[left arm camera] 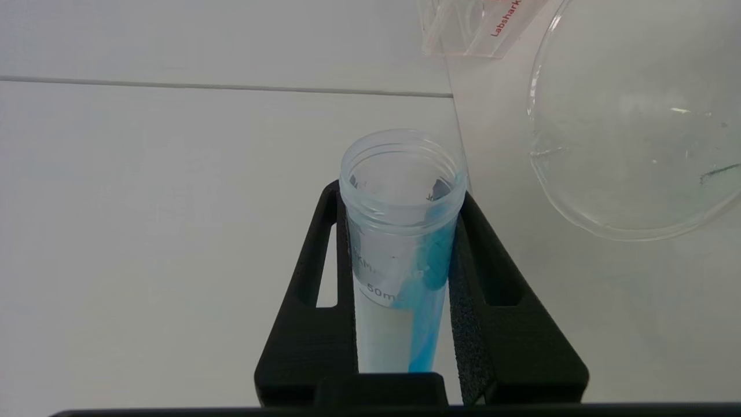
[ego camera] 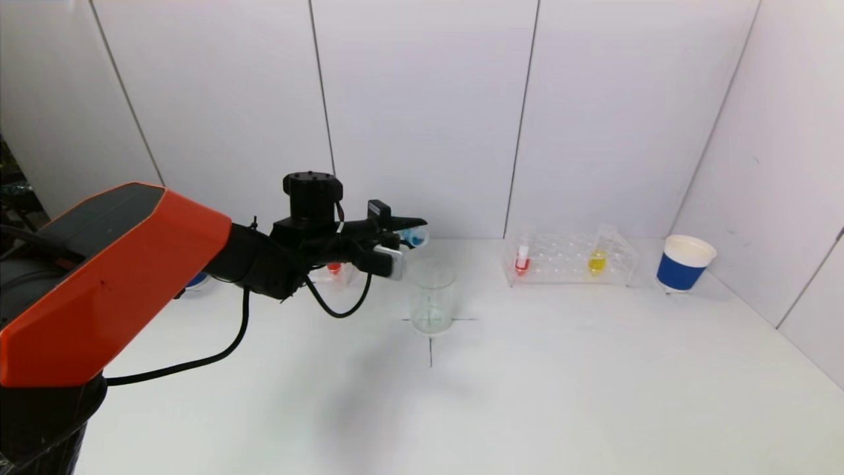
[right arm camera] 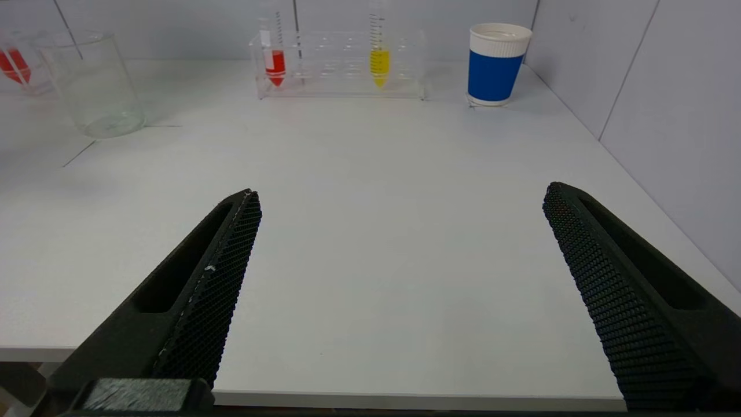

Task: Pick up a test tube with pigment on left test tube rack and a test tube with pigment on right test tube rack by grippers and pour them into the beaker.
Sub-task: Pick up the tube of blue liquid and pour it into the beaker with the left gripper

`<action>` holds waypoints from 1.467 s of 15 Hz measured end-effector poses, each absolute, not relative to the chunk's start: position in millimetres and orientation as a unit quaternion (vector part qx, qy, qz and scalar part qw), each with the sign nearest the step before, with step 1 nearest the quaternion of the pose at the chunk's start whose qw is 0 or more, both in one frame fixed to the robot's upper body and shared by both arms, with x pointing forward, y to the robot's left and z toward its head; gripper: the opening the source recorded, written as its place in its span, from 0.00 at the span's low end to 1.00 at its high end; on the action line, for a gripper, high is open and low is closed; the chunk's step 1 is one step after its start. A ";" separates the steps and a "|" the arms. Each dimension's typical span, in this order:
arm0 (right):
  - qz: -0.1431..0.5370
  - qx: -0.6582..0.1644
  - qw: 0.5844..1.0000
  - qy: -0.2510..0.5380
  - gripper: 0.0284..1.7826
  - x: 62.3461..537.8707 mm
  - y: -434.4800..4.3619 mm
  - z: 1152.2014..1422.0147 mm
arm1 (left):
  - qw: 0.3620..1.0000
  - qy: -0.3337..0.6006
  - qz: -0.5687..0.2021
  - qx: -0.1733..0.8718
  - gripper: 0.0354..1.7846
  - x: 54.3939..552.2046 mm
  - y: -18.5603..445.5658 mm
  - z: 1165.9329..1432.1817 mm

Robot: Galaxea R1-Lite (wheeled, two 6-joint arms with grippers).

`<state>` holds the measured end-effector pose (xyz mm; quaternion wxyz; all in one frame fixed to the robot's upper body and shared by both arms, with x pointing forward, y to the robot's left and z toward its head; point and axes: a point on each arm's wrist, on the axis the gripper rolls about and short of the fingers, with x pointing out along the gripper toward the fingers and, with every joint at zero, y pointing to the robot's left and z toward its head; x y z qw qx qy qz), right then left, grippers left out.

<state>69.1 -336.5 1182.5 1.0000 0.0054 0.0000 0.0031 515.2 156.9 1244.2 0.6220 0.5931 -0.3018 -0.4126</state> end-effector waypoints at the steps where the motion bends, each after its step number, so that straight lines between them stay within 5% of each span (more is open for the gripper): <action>1: 0.003 0.005 1.000 0.000 0.99 69.1 -336.5 1182.5 | 0.622 -0.301 -0.411 0.594 0.25 515.5 156.7 1244.9; 22: 0.003 0.005 1.000 0.000 0.99 69.1 -336.5 1182.5 | 0.584 -0.320 -0.381 0.641 0.25 516.3 156.2 1245.2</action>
